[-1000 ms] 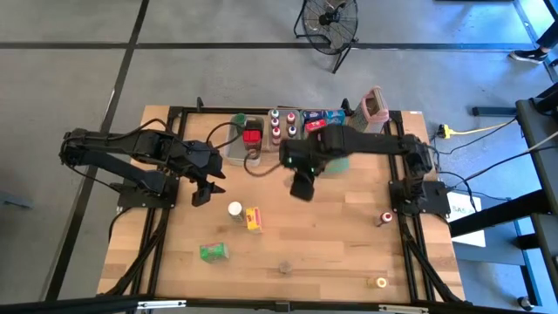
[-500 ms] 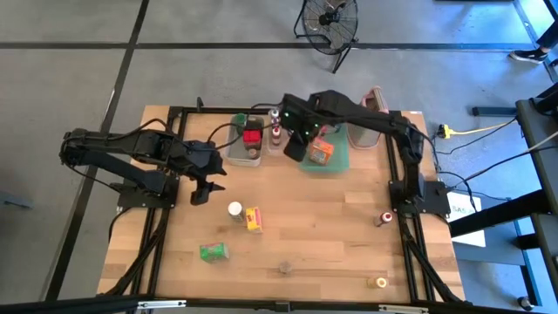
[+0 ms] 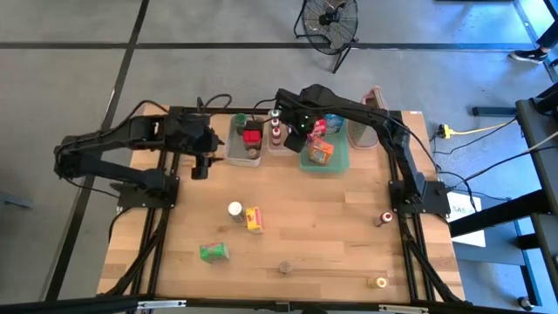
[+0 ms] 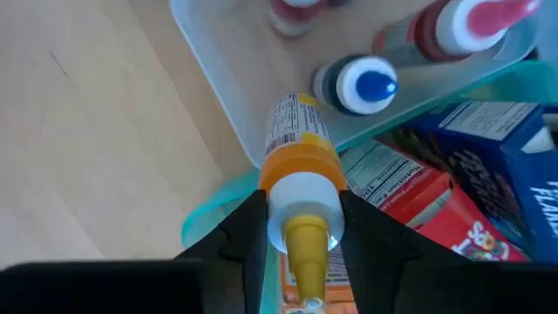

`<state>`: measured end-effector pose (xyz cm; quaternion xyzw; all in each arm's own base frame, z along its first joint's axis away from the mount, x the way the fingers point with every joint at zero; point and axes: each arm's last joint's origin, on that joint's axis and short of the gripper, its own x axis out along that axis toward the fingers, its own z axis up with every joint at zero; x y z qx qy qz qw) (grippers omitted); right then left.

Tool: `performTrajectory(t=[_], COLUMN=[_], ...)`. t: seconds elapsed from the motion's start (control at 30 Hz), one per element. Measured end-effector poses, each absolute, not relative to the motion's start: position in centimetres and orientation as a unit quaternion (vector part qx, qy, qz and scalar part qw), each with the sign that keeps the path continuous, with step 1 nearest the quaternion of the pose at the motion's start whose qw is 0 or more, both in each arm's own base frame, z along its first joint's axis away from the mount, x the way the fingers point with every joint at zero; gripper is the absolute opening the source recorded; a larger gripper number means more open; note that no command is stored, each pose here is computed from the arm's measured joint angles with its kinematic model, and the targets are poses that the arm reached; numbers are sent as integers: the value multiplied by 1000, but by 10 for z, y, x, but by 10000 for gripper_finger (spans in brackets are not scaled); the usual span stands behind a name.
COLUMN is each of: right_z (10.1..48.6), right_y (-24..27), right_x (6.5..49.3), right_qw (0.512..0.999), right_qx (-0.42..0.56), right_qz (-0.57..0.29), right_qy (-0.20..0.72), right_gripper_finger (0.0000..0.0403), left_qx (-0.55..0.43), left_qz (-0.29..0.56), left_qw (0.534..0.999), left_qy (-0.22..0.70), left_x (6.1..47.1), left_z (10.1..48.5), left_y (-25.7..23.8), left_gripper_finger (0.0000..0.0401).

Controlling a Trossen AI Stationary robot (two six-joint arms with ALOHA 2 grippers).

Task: Pick & Place Kitchen Items
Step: Put the left yellow food coloring bottle into the transparent bin

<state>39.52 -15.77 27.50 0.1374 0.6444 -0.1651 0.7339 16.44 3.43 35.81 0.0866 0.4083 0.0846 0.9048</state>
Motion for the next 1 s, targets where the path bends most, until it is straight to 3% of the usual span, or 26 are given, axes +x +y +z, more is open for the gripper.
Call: performTrajectory(t=[0.8,1.0], right_z=[251,237], right_y=[-165,-166], right_x=[407,410], right_qw=[733,716], right_qx=[121,123], right_qz=[-147,-146], right_qy=[653,671], right_gripper_finger=[118,137], left_qx=[32,19], left_qz=[40,41], left_qw=[905,906], left_qy=[422,421], left_x=[180,180], left_z=[346,346], left_y=[64,64], left_gripper_finger=[215,215])
